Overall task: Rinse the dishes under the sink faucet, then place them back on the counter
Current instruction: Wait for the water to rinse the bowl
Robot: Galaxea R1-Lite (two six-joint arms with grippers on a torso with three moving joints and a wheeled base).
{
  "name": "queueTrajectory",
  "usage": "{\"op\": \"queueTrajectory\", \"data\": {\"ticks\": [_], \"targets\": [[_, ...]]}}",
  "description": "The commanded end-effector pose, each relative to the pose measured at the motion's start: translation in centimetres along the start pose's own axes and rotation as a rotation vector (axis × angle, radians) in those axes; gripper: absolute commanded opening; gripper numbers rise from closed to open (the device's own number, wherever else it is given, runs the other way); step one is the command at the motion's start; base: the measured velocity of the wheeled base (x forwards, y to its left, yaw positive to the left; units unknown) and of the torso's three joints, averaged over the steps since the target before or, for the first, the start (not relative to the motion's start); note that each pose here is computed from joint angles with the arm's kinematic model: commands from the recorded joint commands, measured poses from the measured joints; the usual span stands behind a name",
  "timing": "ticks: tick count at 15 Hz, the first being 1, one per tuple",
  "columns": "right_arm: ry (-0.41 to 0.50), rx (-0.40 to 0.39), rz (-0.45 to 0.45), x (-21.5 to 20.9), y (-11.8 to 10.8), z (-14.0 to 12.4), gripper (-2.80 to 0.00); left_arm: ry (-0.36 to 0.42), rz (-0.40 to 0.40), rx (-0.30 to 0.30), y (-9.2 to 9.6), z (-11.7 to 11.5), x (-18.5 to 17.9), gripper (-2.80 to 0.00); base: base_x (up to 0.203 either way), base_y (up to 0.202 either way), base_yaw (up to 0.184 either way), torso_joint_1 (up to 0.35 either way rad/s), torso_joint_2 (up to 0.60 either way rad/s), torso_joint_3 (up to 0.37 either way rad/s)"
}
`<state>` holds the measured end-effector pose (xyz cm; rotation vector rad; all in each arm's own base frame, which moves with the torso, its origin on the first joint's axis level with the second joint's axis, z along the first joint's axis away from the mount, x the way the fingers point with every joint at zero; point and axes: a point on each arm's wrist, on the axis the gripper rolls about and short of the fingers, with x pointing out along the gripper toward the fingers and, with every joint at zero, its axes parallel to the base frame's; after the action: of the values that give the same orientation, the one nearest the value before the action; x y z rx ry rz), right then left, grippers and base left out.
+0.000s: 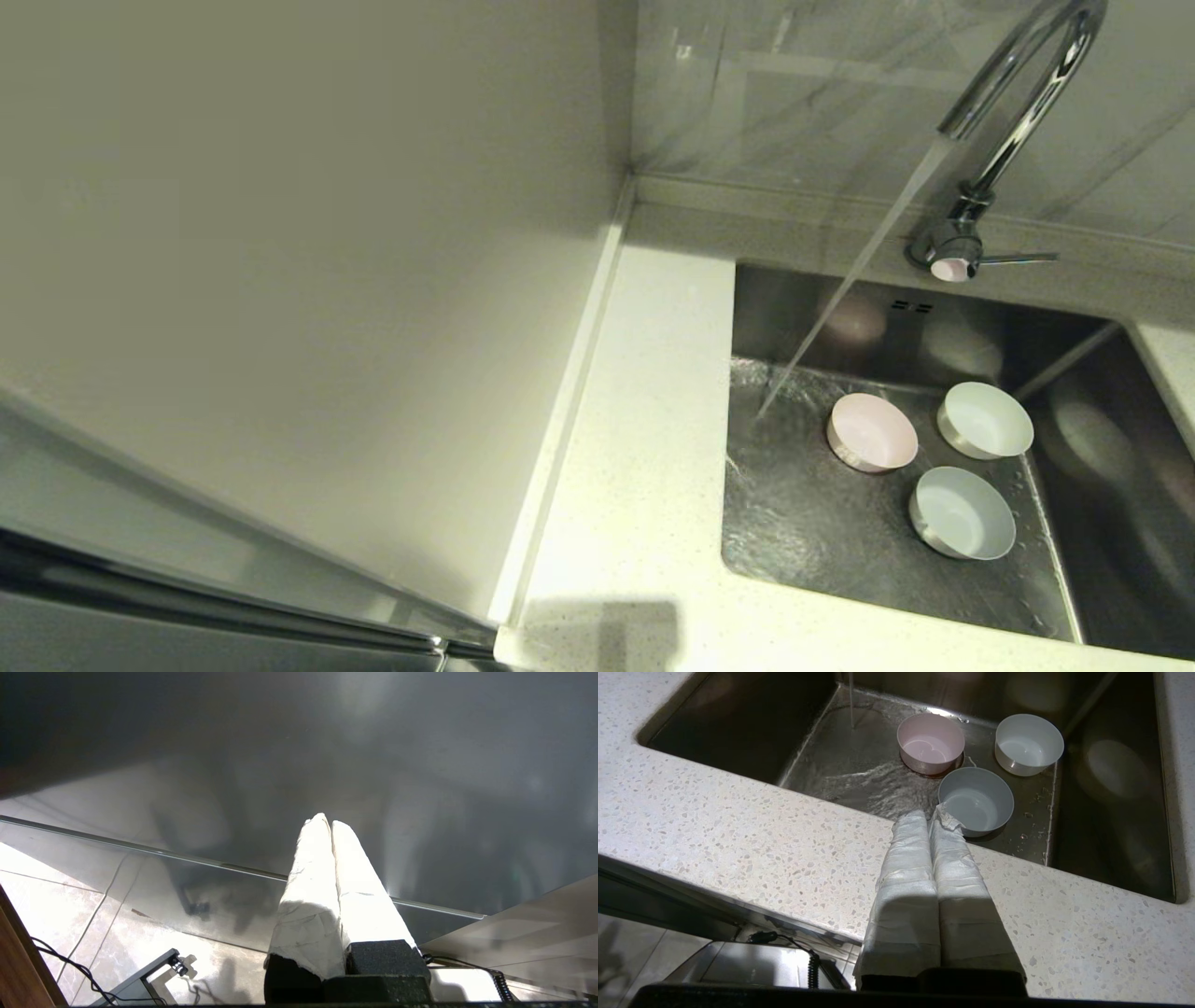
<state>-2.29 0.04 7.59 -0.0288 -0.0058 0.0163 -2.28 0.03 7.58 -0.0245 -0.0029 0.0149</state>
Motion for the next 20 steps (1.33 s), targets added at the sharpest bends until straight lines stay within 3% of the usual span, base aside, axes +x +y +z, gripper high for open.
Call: {"op": "queueTrajectory", "data": {"ticks": [1, 7, 13, 20], "targets": [[0.002, -0.002, 0.001, 0.0, 0.0, 0.0, -2.80, -0.003, 0.000, 0.000, 0.0, 0.0, 0.0, -2.80, 0.000, 0.000, 0.000, 0.000, 0.00, 0.000], [-0.012, 0.001, -0.001, 0.0, 0.0, 0.2, -2.80, -0.004, 0.000, 0.000, 0.0, 0.0, 0.0, -2.80, 0.000, 0.000, 0.000, 0.000, 0.00, 0.000], [-0.113, 0.026, 0.004, -0.5, 0.0, 2.2, -2.80, -0.004, 0.000, 0.001, 0.0, 0.0, 0.0, -2.80, 0.000, 0.000, 0.000, 0.000, 0.00, 0.000], [-0.162, 0.036, 0.019, -1.1, 0.0, 3.7, -2.80, -0.004, 0.000, 0.000, 0.0, 0.0, 0.0, -2.80, 0.000, 0.000, 0.000, 0.000, 0.00, 0.000]]}}
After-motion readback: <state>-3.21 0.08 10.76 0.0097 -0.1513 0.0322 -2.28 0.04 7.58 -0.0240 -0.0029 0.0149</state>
